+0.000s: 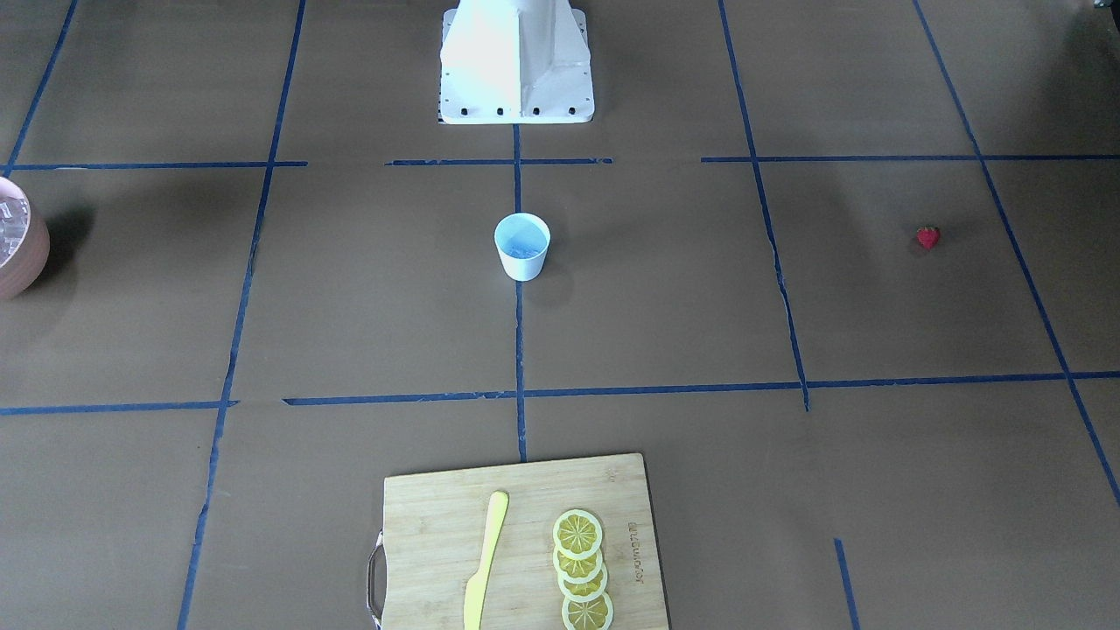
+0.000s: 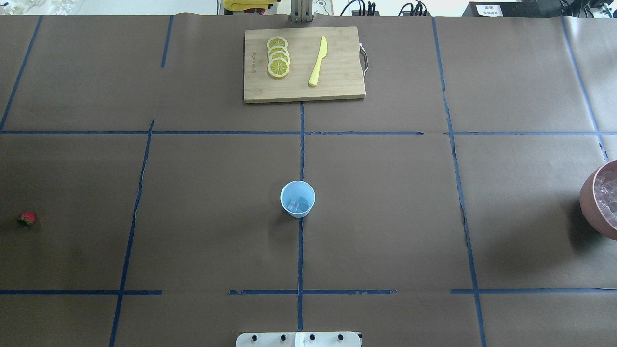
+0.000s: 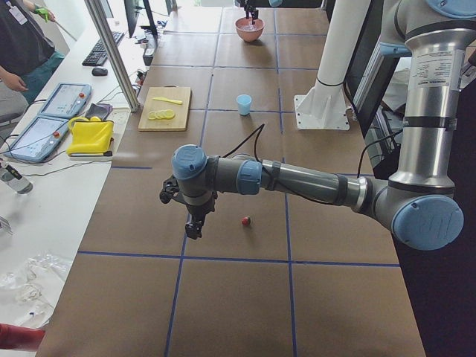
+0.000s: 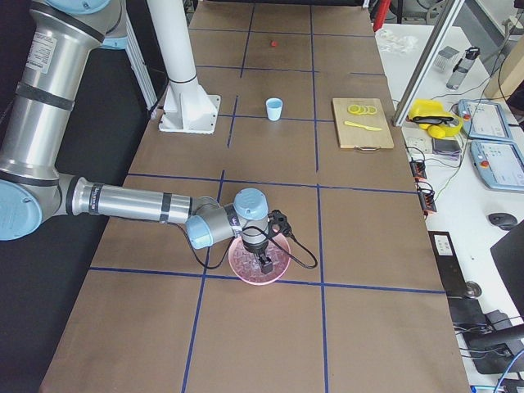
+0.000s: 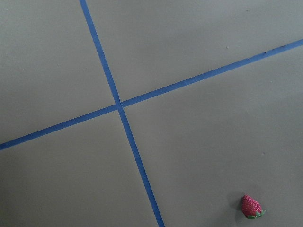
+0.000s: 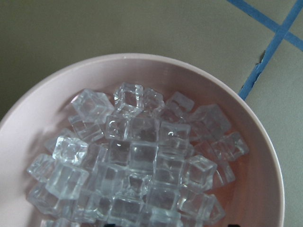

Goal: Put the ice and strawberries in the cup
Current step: 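Lower the right gripper into the bowl and grasp another ice cube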

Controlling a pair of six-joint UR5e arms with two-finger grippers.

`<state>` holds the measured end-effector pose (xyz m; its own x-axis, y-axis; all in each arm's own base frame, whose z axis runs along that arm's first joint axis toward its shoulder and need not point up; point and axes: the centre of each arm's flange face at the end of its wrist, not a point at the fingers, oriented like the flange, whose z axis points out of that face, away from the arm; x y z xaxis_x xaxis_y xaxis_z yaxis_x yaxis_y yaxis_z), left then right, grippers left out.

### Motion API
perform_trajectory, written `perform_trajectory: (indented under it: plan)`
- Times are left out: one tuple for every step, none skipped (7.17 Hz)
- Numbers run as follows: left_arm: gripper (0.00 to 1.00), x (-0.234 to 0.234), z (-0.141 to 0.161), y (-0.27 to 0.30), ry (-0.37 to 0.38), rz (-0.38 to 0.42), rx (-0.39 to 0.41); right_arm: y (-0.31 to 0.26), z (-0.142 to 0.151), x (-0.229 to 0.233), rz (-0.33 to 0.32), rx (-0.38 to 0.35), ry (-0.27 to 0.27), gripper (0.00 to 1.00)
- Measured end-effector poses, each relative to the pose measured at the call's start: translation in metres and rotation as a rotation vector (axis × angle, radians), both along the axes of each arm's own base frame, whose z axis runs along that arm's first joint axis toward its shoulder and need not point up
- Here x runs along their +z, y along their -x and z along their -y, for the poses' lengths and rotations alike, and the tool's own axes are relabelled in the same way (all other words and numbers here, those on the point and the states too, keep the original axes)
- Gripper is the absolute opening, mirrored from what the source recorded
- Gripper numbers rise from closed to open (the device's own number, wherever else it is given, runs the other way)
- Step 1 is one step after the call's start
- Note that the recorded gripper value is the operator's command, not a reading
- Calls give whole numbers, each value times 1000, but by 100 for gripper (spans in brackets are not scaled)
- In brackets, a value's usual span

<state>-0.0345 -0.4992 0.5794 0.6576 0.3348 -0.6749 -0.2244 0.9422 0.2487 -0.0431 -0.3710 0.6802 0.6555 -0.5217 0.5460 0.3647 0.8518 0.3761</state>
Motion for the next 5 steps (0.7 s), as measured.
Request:
perform_trajectory:
  plan:
    - [100, 0, 0, 0, 0, 0, 0, 0, 0, 1, -2, 0, 1, 75]
    - [100, 0, 0, 0, 0, 0, 0, 0, -1, 1, -3, -1, 3, 75]
    - [100, 0, 0, 0, 0, 0, 0, 0, -1, 2, -4, -2, 4, 75]
    - [100, 0, 0, 0, 0, 0, 0, 1, 0, 2, -5, -3, 5, 75]
    - [100, 0, 0, 0, 0, 0, 0, 1, -1, 2, -5, -5, 6, 74]
